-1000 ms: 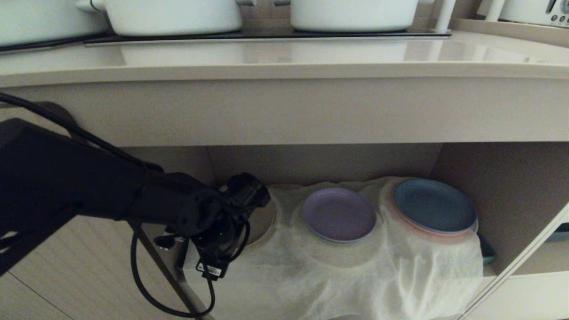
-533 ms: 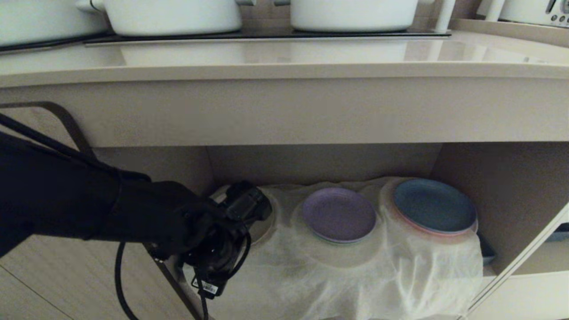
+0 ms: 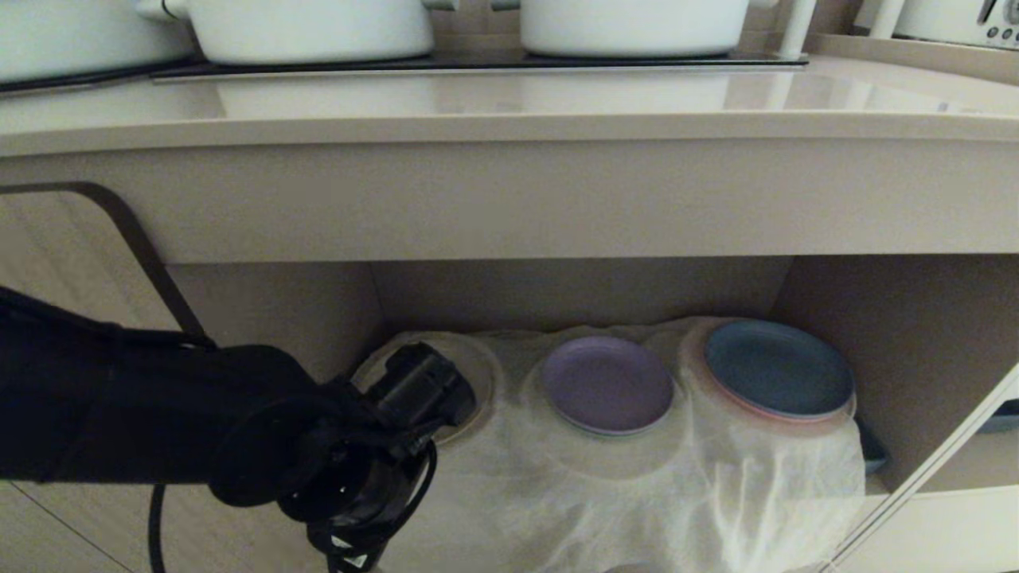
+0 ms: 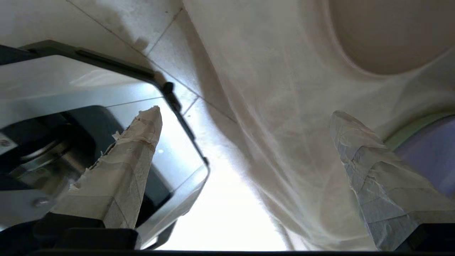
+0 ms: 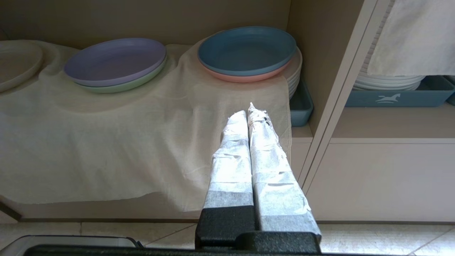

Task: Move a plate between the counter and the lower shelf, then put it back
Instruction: Pick up the plate in the cupboard

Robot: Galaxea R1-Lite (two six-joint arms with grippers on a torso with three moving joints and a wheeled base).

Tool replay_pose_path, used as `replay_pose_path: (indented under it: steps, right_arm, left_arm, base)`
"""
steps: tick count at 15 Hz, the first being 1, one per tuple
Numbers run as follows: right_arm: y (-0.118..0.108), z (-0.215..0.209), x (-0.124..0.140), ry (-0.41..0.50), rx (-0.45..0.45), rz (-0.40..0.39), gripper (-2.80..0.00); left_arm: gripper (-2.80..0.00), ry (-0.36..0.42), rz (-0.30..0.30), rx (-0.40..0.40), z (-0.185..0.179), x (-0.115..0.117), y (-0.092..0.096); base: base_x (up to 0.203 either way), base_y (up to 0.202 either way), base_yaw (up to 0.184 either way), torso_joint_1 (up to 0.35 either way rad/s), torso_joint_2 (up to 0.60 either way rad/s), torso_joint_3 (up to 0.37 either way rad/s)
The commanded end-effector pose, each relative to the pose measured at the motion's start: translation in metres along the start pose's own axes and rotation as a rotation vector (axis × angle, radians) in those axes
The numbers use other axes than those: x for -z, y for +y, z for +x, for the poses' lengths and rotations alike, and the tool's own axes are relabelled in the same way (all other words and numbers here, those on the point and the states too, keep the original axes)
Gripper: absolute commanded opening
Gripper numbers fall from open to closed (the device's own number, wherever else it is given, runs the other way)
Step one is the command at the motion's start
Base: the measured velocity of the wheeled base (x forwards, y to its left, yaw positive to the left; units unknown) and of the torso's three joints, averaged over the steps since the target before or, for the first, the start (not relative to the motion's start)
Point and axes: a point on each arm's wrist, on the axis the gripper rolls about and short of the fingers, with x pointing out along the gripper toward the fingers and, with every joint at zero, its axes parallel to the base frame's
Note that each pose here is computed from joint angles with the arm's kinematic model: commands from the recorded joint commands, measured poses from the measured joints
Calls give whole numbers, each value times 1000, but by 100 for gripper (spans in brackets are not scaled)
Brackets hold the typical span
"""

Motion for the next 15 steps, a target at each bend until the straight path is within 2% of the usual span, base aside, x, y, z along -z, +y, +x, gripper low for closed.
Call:
replay_pose_path:
  steps: [1,4,6,12,13,15]
  right_arm:
    - [0,0,0,2,0,1,-280]
    - [0,0,0,2,0,1,-280]
    - [0,0,0,2,0,1,-280]
    - [0,0,0,2,0,0,-280]
    - [0,0,0,2,-1,0,-280]
    - [0,0,0,2,-1,1,-280]
  left_arm:
    - [0,6,9,1,-8,-1,12]
    - [0,18,30,10,-21,-3,26]
    - [0,10,68,-36,-25,-3,39]
    - [0,27,100,-25,-38,-7,63]
    - [-280,28,113,-29,-39,-7,67]
    - [-280,37,113,-5,-45,-9,70]
  base:
    - [0,0,0,0,0,0]
    - [0,0,0,0,0,0]
    - [0,0,0,0,0,0]
    - [0,0,0,0,0,0]
    - [0,0,0,0,0,0]
    - [0,0,0,0,0,0]
